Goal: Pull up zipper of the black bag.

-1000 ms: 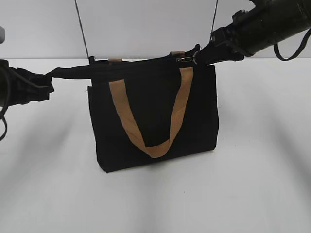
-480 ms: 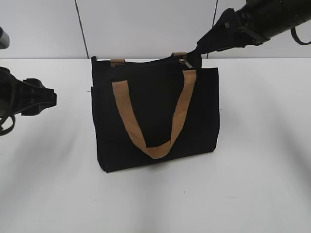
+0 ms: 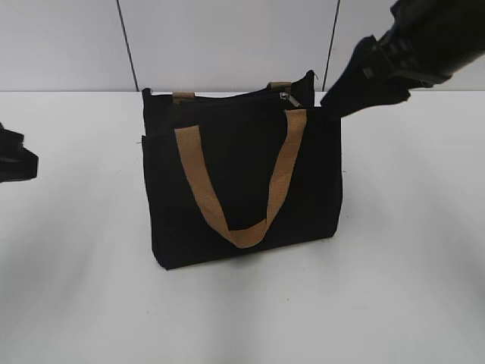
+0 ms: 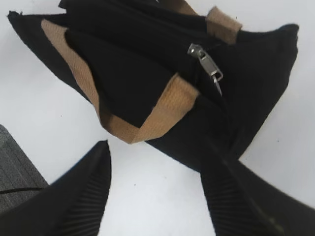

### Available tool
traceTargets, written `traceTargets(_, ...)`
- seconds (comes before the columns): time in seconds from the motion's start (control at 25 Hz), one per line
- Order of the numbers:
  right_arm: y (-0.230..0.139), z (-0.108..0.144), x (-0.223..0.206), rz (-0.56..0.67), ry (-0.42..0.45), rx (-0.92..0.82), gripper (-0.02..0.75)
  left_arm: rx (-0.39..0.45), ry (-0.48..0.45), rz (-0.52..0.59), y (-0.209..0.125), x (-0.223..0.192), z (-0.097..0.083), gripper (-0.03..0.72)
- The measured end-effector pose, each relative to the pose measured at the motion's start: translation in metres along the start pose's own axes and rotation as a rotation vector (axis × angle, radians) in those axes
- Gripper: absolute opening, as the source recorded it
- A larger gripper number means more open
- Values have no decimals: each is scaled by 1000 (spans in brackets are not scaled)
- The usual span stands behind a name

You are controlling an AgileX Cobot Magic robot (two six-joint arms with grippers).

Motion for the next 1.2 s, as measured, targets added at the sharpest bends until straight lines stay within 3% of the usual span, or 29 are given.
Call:
traceTargets(0.28,-39,36,32,-20,-39,-50,451,-36,-42,-89,-3,59,8,363)
traceTargets(0.68,-92,98,99,-208,-154,-81,451,-84,-116,-123,-34,120,22,355)
traceTargets(0.92,-139,115,119,-258,-269,-136,451,-80,-136,-176,-56,141,39,354)
traceTargets(1.2,-191,121,140,-213,-421,-160,451,-77,-162,-191,-96,133,58,354)
Point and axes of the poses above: a point on each arm's last joint axis where the gripper is mounted, x pointing back along that axis away from the gripper, z along the wrist's bending axis when the last joint is at zero, y = z × x, the point moved 9 cm from there along -x, pointing out along that axis toward the gripper, and after that the axes turned 13 degrees about x, right-handed, at the moved point
